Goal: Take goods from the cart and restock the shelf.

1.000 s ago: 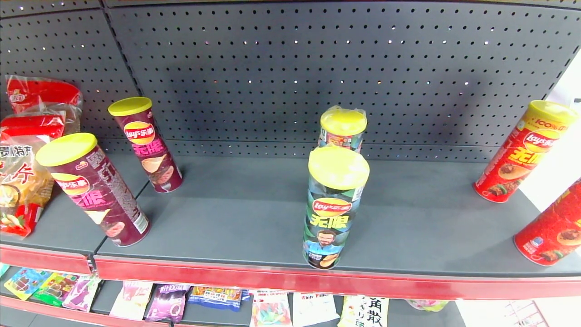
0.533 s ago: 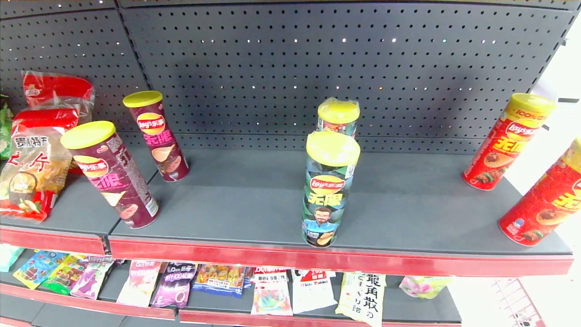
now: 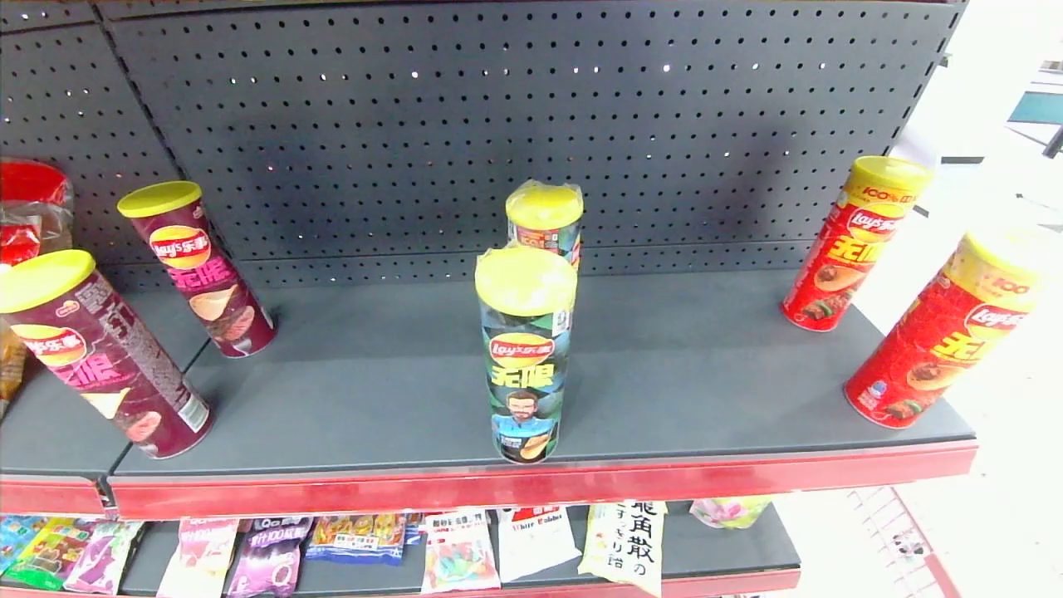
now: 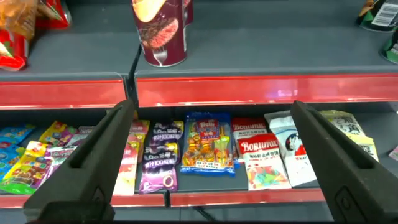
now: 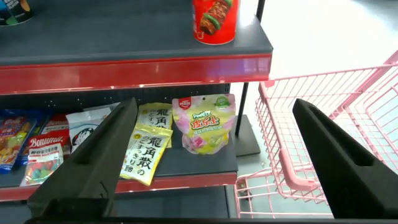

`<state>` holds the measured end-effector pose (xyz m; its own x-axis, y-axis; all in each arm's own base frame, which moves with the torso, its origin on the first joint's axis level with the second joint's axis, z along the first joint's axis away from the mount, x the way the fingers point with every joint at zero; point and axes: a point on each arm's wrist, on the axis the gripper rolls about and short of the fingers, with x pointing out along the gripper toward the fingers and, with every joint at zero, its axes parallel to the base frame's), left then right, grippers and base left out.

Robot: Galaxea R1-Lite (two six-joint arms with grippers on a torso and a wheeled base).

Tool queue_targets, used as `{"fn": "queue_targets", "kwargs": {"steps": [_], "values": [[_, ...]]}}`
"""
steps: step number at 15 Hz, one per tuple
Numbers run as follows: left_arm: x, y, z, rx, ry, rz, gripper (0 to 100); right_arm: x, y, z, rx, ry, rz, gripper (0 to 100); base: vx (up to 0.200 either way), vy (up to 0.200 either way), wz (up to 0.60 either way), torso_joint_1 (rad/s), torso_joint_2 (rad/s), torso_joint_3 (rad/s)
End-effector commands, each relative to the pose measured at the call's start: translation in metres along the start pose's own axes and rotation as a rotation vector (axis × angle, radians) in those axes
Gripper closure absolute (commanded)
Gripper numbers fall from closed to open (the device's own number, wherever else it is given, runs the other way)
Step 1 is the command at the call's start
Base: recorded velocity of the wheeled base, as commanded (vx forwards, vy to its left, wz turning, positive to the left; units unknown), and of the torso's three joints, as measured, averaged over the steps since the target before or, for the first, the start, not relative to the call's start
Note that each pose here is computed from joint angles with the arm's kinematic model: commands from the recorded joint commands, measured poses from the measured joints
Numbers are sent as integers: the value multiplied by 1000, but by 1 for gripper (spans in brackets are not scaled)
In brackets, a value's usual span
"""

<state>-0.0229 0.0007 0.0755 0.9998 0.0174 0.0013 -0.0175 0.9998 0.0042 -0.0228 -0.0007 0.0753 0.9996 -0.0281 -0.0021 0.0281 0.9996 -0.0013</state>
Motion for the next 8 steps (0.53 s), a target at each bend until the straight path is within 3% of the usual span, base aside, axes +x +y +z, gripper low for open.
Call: {"fn": "queue_targets", "kwargs": {"steps": [1, 8], "values": [[0, 0, 0, 0, 1, 1, 0, 0, 0, 0, 0, -1, 0, 0, 0, 0, 0, 0, 0, 0], [0, 0, 0, 0, 1, 1, 0, 0, 0, 0, 0, -1, 0, 0, 0, 0, 0, 0, 0, 0]]}}
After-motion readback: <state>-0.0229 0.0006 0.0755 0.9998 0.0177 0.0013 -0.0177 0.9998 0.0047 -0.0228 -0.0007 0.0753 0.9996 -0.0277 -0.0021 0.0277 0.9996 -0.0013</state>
